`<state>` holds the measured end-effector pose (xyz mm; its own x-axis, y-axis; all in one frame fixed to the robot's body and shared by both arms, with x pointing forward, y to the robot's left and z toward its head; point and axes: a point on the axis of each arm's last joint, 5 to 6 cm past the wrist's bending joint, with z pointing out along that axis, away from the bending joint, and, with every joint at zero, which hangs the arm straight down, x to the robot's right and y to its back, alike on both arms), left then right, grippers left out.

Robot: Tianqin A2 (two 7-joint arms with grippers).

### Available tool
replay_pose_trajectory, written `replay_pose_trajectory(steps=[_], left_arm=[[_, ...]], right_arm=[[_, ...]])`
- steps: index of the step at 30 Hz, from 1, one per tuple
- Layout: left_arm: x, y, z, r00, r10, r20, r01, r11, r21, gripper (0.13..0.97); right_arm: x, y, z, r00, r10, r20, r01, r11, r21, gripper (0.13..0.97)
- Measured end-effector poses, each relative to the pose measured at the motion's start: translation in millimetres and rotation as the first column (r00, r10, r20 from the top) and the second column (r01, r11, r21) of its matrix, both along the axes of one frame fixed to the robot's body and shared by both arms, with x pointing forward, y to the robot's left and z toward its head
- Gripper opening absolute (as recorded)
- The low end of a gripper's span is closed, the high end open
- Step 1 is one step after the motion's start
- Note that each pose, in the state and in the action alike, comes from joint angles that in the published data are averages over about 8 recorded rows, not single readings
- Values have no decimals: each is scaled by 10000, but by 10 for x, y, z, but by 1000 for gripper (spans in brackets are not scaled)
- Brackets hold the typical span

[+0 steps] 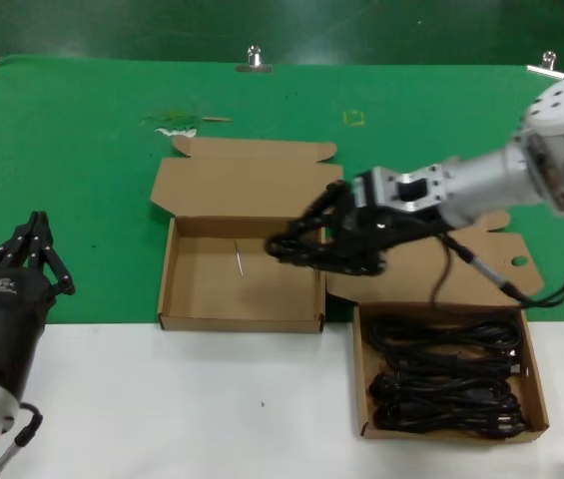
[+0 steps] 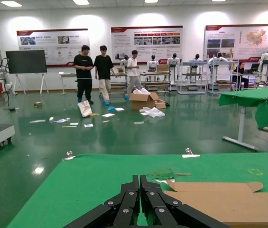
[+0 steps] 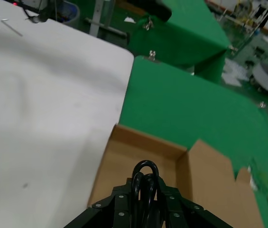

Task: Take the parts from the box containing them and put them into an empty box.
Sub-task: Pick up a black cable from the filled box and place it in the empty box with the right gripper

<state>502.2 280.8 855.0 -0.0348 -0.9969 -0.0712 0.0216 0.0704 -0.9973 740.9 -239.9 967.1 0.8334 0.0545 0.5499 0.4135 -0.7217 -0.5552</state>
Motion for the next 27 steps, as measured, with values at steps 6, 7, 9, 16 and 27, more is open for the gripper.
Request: replay_pose_trajectory(steps=[6, 7, 9, 16, 27], left_arm=[[0, 0, 0, 10000, 0, 0, 0, 10000, 0, 151], [0, 0, 0, 10000, 0, 0, 0, 10000, 0, 151], [0, 0, 0, 10000, 0, 0, 0, 10000, 0, 151], [0, 0, 0, 10000, 0, 0, 0, 10000, 0, 151], [0, 0, 0, 10000, 0, 0, 0, 10000, 0, 151]], right_arm=[[35, 394, -49, 9985, 131, 532, -147, 9994, 310, 234], [39, 453, -56, 9980, 129, 615, -151, 9992, 360, 234], [44, 559, -71, 9970, 101, 771, -136, 9989, 456, 234], [44, 813, -141, 9925, -161, 1210, 76, 9975, 703, 234], [-7, 1054, -336, 9855, -706, 1541, 568, 9941, 922, 234]])
